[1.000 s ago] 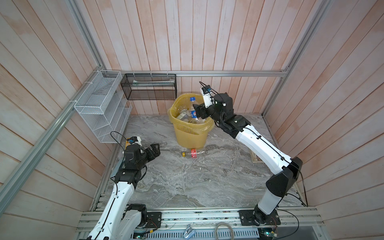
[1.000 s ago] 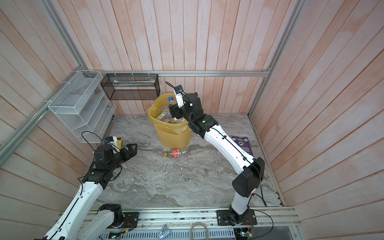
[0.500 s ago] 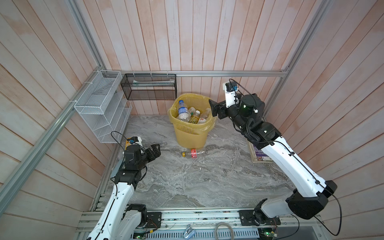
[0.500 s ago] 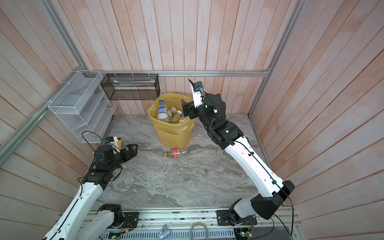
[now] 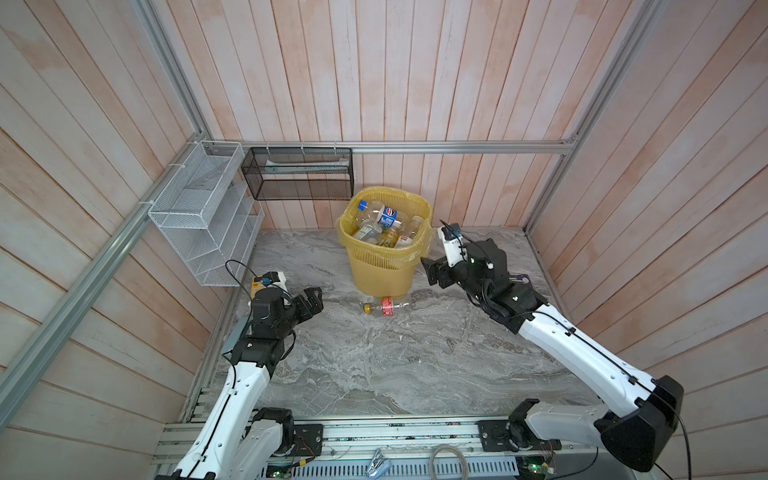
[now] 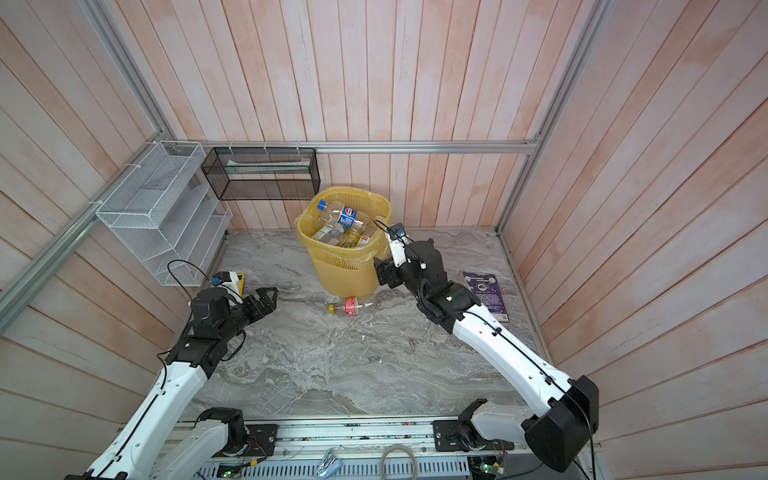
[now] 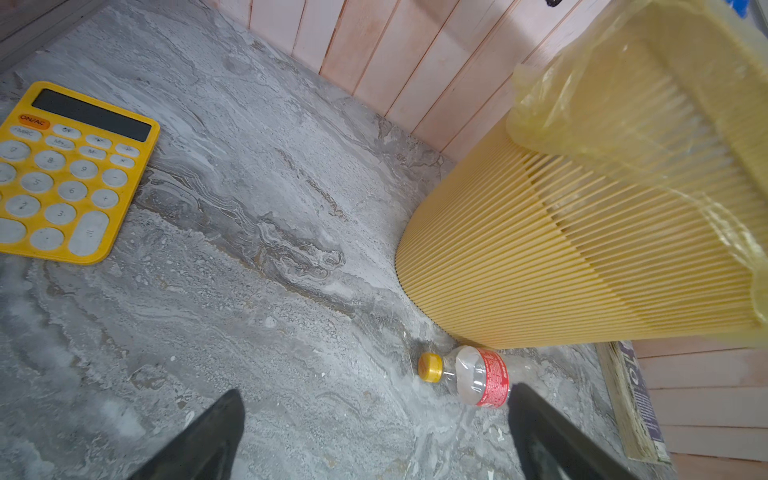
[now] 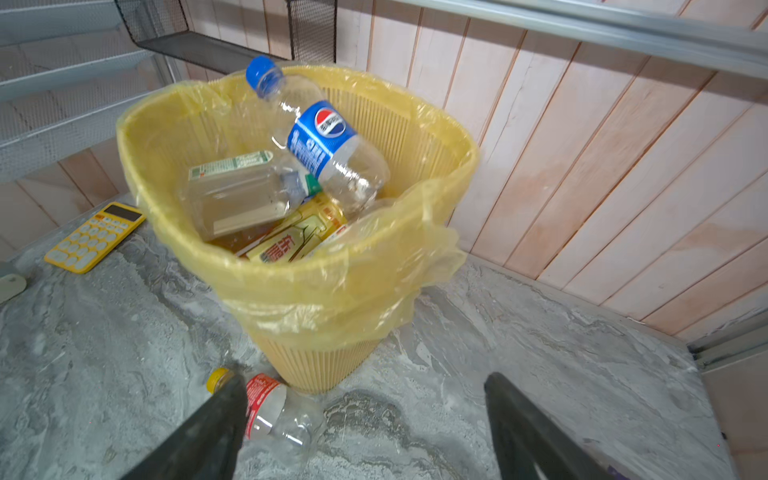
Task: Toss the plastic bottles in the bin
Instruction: 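Lower the right gripper onto the red-label Coke bottle beside the bin and close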
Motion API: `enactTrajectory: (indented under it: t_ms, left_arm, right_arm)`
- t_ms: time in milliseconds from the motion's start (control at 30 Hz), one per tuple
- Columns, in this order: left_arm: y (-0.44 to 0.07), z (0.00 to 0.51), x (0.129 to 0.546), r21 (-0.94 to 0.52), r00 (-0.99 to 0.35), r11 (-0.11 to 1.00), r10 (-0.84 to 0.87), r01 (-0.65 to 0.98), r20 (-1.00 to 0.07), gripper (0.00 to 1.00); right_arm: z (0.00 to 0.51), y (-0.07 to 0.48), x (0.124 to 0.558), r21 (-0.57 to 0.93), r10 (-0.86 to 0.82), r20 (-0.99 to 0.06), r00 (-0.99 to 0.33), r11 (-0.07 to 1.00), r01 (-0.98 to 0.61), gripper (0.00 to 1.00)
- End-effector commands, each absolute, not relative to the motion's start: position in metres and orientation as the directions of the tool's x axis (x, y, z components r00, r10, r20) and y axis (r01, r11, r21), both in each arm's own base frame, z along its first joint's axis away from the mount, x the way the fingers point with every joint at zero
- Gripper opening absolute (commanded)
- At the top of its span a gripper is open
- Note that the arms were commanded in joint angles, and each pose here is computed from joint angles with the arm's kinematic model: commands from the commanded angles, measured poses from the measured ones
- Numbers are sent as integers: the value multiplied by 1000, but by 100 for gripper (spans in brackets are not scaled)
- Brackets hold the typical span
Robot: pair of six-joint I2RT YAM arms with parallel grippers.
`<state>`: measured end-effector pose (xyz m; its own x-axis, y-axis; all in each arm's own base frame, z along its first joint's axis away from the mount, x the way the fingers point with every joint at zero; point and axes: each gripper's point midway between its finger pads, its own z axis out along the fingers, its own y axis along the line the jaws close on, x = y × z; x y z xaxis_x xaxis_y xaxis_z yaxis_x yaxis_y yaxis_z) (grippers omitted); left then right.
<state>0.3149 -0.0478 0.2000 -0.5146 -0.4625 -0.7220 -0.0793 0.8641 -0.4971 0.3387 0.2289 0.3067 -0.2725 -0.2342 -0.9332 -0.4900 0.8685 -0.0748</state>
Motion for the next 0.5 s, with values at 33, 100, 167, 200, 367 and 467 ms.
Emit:
enactTrajectory:
  t_ms: [33, 100, 167, 200, 367, 467]
  left_arm:
    - [-46, 205, 320, -495, -498, 865, -466, -82, -732, 100]
    - [-46, 204, 321, -495, -502, 865, -466, -85, -728, 100]
    - [-47, 204, 321, -495, -503, 865, -466, -85, -727, 100]
    - [-46, 204, 321, -495, -503, 864, -467, -86, -727, 100]
    - [-44, 201, 317, -480, -507, 872, -459, -99, -729, 100]
    - [-40, 199, 313, -468, -504, 876, -457, -114, -733, 100]
  right_arm:
    - [264, 257, 311, -93, -312, -913, -262, 786, -611, 88]
    - [241, 270, 302, -126, -375, -888, -268, 756, -642, 88]
    - [218, 284, 296, -144, -431, -859, -277, 721, -678, 87]
    - [206, 290, 294, -152, -458, -843, -281, 706, -692, 87]
    - [160, 319, 294, -221, -594, -756, -276, 628, -746, 85]
    - [144, 332, 299, -259, -650, -715, -257, 588, -767, 84]
